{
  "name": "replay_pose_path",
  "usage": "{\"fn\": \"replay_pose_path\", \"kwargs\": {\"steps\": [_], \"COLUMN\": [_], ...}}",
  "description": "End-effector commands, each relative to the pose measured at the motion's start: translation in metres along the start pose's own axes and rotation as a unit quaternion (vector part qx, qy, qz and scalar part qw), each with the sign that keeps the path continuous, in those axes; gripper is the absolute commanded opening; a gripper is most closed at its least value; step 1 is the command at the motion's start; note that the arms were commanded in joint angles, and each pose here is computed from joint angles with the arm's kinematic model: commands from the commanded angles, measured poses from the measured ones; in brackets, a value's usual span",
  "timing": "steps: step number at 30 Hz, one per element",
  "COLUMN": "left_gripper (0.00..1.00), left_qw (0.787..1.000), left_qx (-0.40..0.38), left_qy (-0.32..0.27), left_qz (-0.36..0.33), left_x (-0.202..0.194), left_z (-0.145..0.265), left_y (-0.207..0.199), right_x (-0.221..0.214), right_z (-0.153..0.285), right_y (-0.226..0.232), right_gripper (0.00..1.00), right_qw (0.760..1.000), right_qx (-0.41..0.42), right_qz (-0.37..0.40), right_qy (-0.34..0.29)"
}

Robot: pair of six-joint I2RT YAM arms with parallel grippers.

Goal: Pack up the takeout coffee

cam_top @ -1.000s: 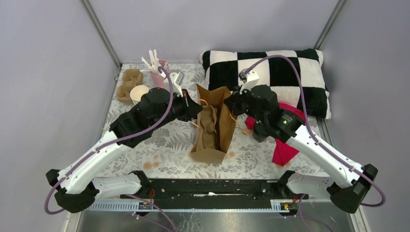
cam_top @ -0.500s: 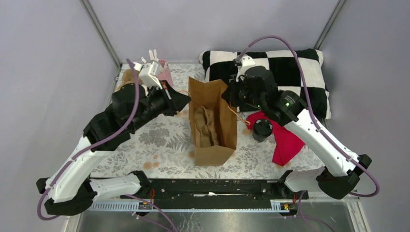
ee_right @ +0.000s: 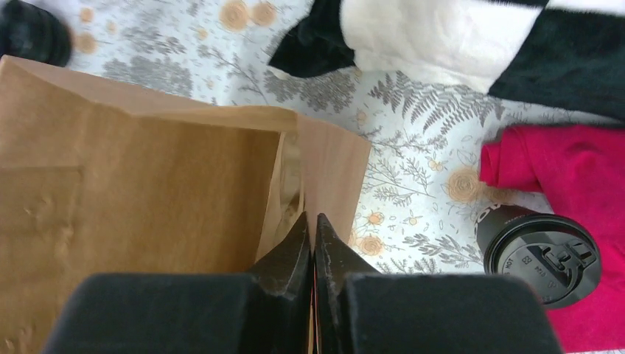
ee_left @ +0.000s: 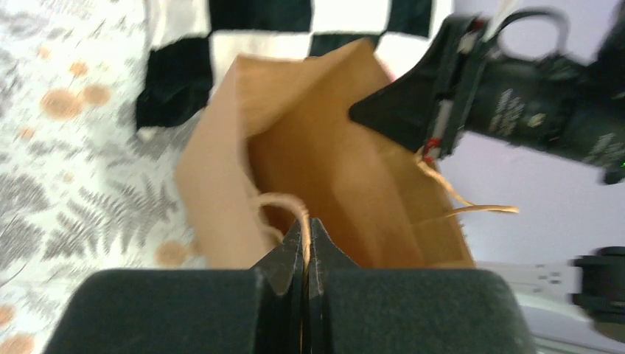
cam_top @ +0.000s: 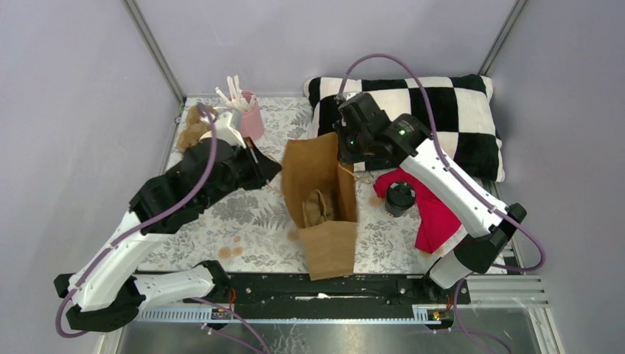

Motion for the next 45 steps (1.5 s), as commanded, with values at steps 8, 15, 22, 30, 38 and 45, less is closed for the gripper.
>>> {"fn": "replay_pose_path", "kwargs": {"steps": [8,15,22,30,38,45], "left_gripper": [0.20,0.92,0.94,0.96,0.95,0.87], "left_qw": [0.997,0.982,0.982,0.992,0.998,0.999], "left_qx": [-0.054,-0.040,-0.045,-0.037,-0.039,0.001], "left_qy": [-0.022,-0.157,-0.182,-0.122,-0.043,-0.038], "left_qz": [0.048,0.102,0.034,-0.020,-0.030,-0.024], "left_x": [0.006,0.046,0.070,0.058,0.032,0.031], "left_z": [0.014,0.073,0.066,0.028,0.000,-0.001], "left_y": [-0.010,0.007,-0.015,-0.028,-0.031,-0.023], "right_x": [-0.029,0.023,0.051,0.050,0.044,0.025], "right_z": [-0.004,0.024,0.043,0.037,0.029,0.007], "right_y": [0.001,0.026,0.043,0.053,0.062,0.062], "right_gripper": [0.01,0.02,0.00,0.00,0.00,0.00], "right_qw": [0.994,0.967,0.941,0.931,0.941,0.958], "right_qx": [0.063,0.151,0.207,0.211,0.184,0.180], "right_qz": [0.083,0.191,0.222,0.236,0.227,0.202], "right_qy": [0.022,-0.073,-0.151,-0.181,-0.169,-0.092]}}
Point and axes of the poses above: each gripper's point midway between its finger pads, its own z axis back along the fingers, its own y axis along the line the jaws close on, x = y × z, the point moved 7 cm from there along z, back along the fingers, and after that the axes turned 2 degrees about z, right-handed, at the moved point
